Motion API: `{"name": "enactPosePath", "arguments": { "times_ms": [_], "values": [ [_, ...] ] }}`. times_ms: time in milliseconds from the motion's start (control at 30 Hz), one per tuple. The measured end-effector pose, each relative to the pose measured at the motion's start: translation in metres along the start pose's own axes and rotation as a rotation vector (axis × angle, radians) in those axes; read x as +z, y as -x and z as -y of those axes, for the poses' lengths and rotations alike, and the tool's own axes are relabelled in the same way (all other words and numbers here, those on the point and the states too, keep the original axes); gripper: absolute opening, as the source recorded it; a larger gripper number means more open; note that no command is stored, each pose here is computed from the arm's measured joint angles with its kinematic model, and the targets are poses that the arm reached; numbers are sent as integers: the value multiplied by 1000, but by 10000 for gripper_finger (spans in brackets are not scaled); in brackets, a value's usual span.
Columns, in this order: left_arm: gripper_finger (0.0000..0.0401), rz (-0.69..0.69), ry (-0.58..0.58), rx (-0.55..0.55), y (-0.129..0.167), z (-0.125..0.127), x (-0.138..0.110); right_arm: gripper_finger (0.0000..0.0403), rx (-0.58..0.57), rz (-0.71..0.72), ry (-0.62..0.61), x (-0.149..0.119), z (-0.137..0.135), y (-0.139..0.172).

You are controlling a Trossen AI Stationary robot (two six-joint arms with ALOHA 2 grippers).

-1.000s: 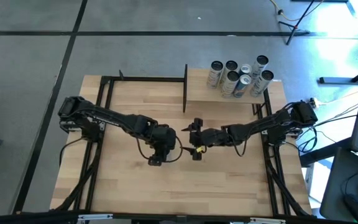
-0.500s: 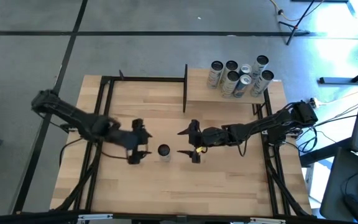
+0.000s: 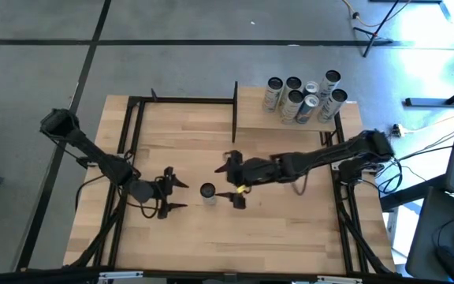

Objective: Place canned beverage on shelf
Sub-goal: Put the white and pink soda can on the shelf aligned with the other white and pink soda can

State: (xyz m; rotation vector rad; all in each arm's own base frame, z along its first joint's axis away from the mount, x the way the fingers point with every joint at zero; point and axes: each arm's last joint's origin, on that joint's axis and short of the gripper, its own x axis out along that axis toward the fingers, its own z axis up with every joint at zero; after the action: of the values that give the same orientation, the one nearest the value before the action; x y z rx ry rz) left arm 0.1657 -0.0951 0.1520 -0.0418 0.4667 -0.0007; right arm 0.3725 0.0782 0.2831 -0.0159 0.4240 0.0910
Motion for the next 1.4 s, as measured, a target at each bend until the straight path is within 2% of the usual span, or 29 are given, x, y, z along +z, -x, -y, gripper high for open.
{"name": "enactPosePath", "arguments": {
  "times_ms": [200, 400, 867, 1200, 1300, 1400],
  "values": [
    [314, 0, 55, 14, -1, -5, -4, 351, -12, -193, 21, 24, -5, -37],
    [314, 7, 70, 7, -1, -4, -3, 351, -26, -392, 27, 28, -8, -66],
    [315, 2, 85, -15, 1, -1, -4, 351, -36, -431, -3, 25, -10, -80],
    [315, 3, 87, -15, 1, -1, -4, 349, -25, -497, -2, -2, -12, -107],
    [315, 3, 87, -15, 1, -1, -4, 327, -25, -502, -1, -4, -12, -109],
    [315, 3, 87, -15, 1, -1, -4, 273, -23, -501, -1, -4, -12, -109]
  ]
}}
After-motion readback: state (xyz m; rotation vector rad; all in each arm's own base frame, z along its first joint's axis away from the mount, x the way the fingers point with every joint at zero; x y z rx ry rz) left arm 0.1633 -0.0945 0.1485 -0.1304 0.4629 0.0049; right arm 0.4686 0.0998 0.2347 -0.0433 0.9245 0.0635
